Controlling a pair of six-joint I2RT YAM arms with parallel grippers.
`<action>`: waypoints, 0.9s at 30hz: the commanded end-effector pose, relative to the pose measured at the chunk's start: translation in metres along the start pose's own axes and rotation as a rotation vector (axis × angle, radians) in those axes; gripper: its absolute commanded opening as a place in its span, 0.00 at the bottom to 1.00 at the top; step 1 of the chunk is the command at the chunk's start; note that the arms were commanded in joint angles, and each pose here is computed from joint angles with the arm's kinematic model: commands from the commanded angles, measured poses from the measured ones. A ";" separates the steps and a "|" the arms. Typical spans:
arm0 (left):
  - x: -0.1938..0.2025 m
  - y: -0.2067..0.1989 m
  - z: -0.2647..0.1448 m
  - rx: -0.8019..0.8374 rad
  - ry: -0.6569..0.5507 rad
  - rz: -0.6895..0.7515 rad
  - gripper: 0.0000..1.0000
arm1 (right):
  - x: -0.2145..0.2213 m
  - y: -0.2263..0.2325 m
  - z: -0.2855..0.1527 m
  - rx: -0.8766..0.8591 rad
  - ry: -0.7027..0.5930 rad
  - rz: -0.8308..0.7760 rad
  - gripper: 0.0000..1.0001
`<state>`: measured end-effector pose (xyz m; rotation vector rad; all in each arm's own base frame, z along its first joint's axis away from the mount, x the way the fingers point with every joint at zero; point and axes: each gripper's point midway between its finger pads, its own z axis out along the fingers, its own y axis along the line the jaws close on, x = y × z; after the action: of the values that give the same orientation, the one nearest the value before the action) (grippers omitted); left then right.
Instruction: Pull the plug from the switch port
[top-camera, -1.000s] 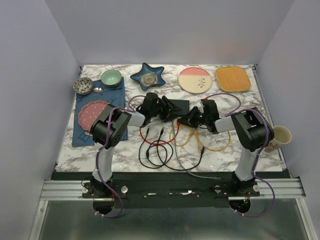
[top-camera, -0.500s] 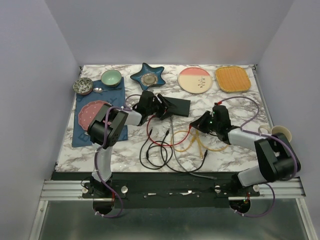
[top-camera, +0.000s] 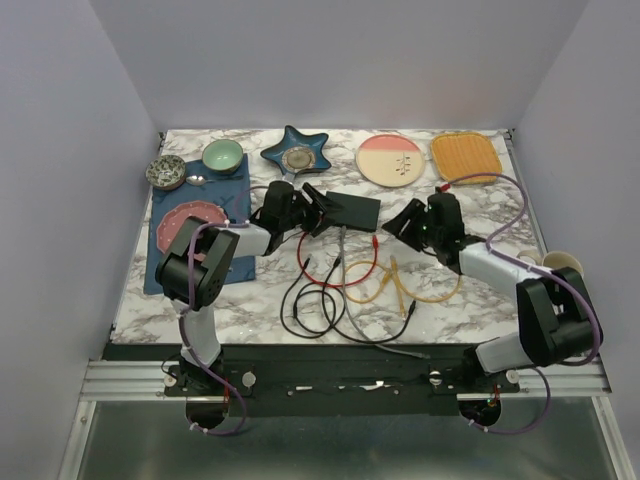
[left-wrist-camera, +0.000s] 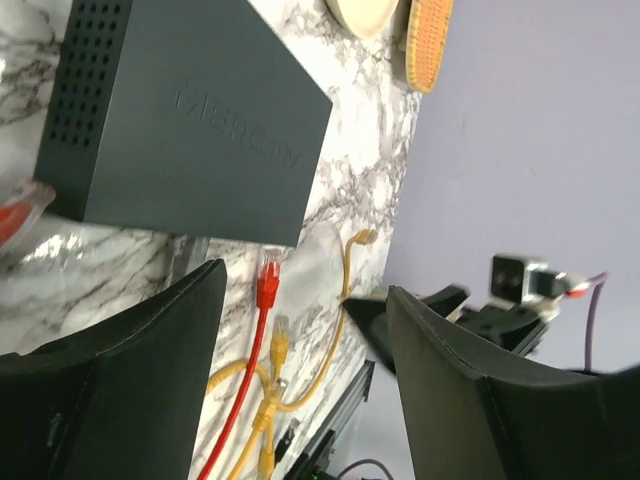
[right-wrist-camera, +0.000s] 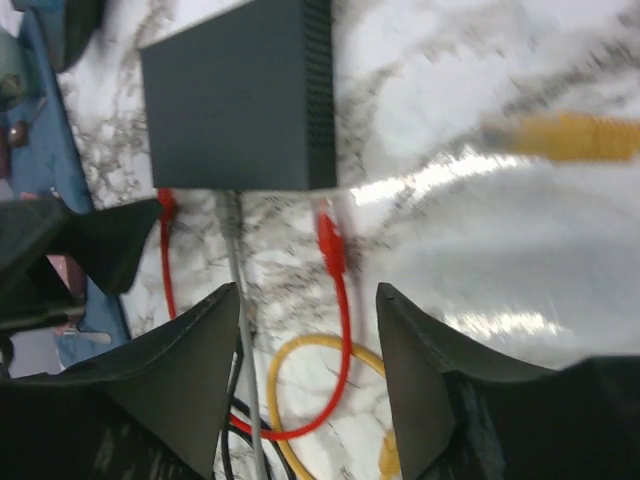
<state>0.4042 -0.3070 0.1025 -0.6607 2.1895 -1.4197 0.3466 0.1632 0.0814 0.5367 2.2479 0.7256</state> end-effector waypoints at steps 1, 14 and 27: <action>0.011 0.003 -0.013 0.013 0.003 0.028 0.72 | -0.019 0.046 0.017 -0.141 0.016 -0.012 0.47; 0.027 0.066 -0.011 -0.100 0.010 0.016 0.70 | -0.003 0.067 0.099 -0.205 0.236 0.057 0.01; 0.028 0.073 0.021 -0.154 0.019 0.035 0.65 | 0.018 0.043 0.121 -0.137 0.301 0.108 0.01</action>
<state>0.3821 -0.3117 0.0471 -0.6468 2.2832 -1.3457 0.4356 0.2466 0.0470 0.4734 2.3765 1.0759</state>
